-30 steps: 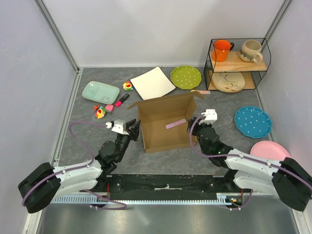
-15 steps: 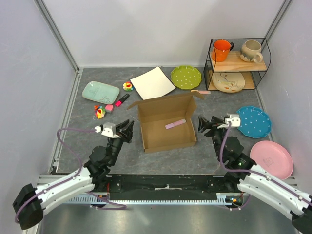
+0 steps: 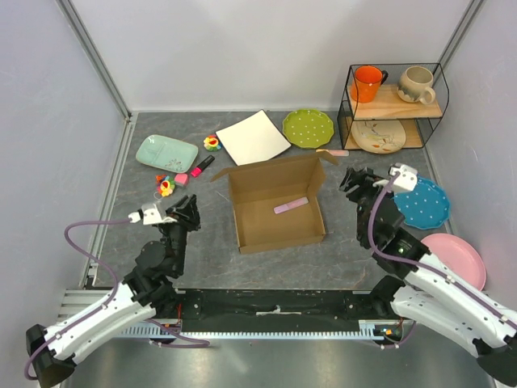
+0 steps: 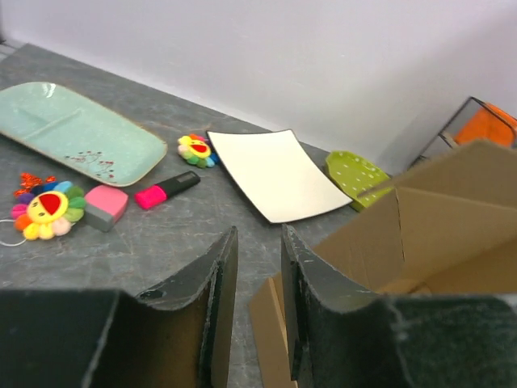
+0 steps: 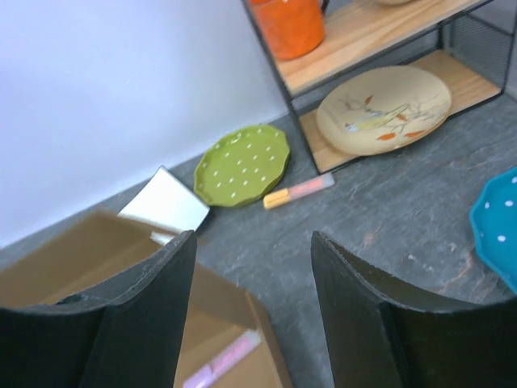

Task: Fold the paper box

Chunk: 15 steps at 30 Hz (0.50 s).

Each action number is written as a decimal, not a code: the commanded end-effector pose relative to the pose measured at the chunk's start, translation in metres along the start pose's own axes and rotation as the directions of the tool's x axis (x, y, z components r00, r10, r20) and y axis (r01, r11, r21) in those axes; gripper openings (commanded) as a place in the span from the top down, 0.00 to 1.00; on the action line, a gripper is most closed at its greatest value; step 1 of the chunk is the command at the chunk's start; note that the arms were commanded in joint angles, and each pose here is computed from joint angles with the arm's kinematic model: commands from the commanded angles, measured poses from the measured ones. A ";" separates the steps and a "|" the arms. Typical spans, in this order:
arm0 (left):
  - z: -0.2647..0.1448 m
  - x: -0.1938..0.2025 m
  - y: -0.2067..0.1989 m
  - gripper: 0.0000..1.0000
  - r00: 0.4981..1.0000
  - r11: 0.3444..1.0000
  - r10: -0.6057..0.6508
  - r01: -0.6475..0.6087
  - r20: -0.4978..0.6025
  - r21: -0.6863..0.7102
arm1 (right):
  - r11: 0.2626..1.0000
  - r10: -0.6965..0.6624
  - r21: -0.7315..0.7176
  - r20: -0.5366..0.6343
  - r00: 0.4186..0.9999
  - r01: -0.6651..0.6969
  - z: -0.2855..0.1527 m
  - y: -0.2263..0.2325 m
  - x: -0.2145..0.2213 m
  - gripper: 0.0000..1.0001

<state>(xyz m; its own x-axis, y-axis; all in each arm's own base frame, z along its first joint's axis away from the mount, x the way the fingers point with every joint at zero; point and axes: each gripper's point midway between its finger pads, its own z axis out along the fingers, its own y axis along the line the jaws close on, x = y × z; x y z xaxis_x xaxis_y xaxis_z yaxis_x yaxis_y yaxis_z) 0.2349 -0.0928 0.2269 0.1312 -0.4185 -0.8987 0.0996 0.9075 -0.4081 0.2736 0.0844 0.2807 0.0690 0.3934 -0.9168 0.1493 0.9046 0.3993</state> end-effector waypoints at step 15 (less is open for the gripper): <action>0.093 0.007 0.023 0.61 0.918 0.907 -0.374 0.332 -0.132 -0.261 | 0.948 0.315 0.039 -0.222 0.923 -0.315 0.120 -0.002 0.017 0.28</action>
<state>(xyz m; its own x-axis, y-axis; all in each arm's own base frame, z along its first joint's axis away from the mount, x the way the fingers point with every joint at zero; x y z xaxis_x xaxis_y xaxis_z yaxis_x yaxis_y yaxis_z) 0.3132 -0.0433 0.2175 0.0296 -0.6176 -0.7860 -0.2560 0.7554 -0.6032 0.3772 0.0341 0.2723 0.0069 0.6214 -0.7835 0.2773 0.7516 0.5985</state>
